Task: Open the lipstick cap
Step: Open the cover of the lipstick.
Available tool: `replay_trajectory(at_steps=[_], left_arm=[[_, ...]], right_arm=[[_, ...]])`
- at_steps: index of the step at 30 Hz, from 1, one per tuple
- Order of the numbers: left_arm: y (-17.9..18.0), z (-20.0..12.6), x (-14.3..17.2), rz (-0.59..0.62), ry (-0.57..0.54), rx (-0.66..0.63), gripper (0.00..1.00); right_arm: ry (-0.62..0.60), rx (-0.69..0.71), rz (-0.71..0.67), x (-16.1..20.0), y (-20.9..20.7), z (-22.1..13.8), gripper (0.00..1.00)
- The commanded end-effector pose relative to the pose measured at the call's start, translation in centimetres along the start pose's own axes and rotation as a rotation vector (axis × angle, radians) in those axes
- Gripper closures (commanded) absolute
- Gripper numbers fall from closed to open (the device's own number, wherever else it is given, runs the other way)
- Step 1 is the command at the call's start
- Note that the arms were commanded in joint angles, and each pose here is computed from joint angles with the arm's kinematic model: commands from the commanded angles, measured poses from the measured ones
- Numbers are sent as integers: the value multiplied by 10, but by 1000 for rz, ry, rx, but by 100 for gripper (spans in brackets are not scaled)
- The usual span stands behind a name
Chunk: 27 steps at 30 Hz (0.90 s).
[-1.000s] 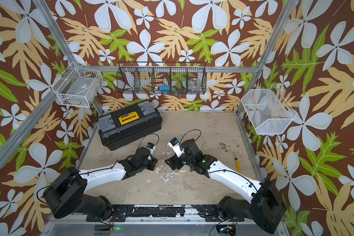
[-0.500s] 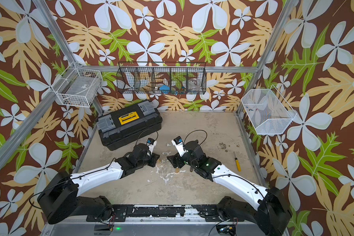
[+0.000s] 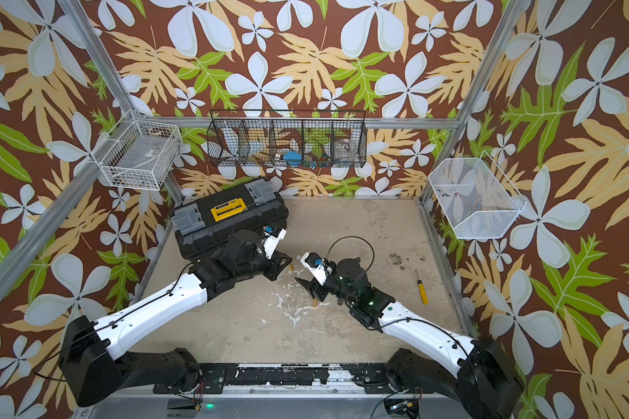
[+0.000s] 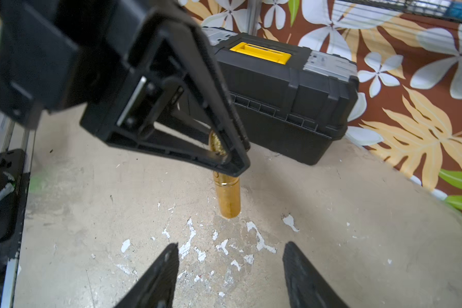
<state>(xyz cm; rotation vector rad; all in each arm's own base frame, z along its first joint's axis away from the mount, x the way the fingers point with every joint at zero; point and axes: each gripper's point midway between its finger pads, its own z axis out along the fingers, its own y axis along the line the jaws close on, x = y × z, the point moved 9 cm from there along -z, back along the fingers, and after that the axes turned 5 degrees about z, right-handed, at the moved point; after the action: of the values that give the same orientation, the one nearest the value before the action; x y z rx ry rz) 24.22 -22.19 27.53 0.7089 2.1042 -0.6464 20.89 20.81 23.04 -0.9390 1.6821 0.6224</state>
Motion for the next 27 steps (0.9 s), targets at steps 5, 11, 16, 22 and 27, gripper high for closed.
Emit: replay_trajectory(at_steps=[5,11,16,22,27], left_arm=[[-6,-13,-4,24,19,47,85],[-11,-17,-8,34,17,94,85],[-13,-19,-11,40,9,107,85],[-15,-20,-11,44,8,126,85],[-13,-21,-11,42,12,109,85]], right_arm=[[-89,-59,-128,-14,2,9,52],[-144,-72,-134,-21,3,8,52],[-138,-109,-124,-20,5,12,54],[-146,-114,-85,-23,4,16,58],[-112,-123,-68,-25,3,22,62]])
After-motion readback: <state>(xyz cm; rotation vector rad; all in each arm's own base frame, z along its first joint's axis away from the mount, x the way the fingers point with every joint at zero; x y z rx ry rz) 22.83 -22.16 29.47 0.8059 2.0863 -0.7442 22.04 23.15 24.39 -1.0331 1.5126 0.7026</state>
